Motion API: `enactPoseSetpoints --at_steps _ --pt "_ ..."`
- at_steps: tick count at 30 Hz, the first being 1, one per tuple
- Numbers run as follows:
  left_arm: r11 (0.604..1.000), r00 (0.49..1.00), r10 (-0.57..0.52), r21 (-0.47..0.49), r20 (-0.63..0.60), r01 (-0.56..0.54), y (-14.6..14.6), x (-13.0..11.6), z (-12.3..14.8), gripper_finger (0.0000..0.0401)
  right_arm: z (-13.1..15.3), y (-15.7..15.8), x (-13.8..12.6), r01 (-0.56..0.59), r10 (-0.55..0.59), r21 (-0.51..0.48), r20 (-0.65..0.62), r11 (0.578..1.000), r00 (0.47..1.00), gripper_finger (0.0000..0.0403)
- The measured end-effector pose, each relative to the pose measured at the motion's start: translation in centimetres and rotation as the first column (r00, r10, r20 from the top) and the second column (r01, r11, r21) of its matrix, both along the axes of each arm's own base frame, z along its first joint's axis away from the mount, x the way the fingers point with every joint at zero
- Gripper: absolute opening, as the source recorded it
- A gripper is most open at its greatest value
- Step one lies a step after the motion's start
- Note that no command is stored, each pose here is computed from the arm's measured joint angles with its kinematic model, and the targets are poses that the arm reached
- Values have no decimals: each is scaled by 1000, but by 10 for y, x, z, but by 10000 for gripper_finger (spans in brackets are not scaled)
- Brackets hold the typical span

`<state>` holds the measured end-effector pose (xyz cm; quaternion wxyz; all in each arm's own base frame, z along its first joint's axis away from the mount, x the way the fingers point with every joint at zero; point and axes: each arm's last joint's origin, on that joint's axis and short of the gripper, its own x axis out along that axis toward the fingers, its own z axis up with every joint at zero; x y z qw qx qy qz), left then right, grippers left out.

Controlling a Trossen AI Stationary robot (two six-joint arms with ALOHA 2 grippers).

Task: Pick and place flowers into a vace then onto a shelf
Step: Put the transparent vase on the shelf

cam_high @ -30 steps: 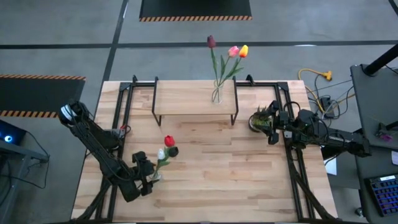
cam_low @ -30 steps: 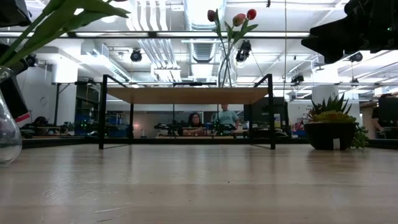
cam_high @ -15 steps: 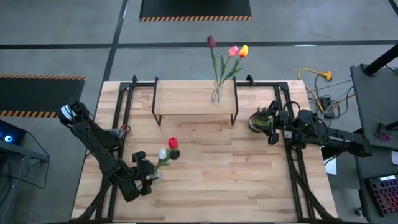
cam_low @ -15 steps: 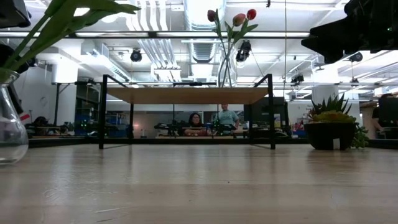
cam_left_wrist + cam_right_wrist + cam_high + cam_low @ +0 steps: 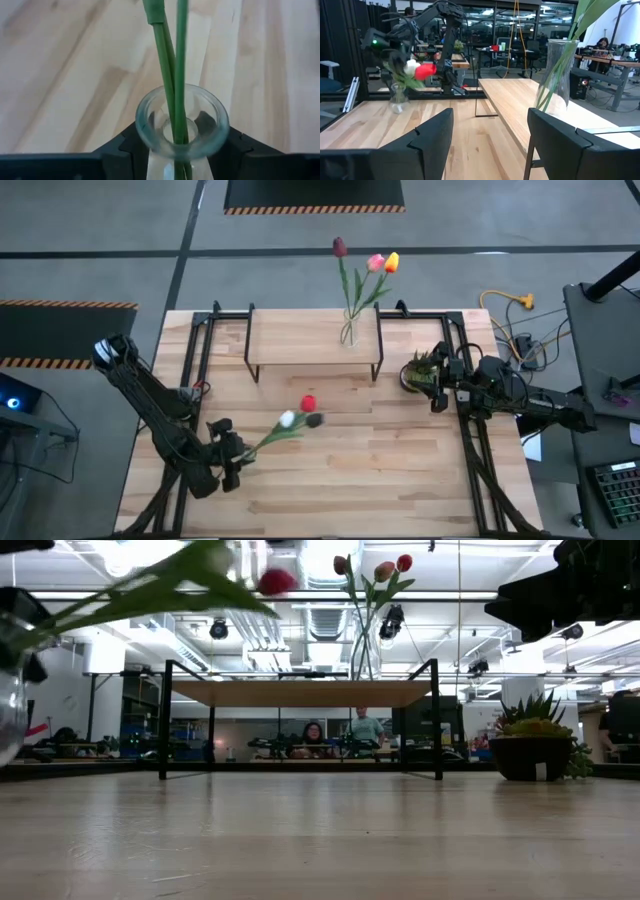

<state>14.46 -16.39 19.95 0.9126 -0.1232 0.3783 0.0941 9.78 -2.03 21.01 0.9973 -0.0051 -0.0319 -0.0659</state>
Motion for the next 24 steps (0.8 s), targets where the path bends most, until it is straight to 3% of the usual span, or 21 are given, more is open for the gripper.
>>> enactPoseSetpoints --at_steps 6,14,24 --pt "1000 997 -6 12 77 5 10 -2 16 134 0 0 0 0 0 0 0 1000 1000 244" --pt "993 990 -20 120 137 3 13 -2 19 128 0 0 0 -1 1 4 0 1000 1000 244" --pt "961 948 73 233 309 -150 19 -1 26 127 0 0 0 -1 1 7 2 1000 1000 244"
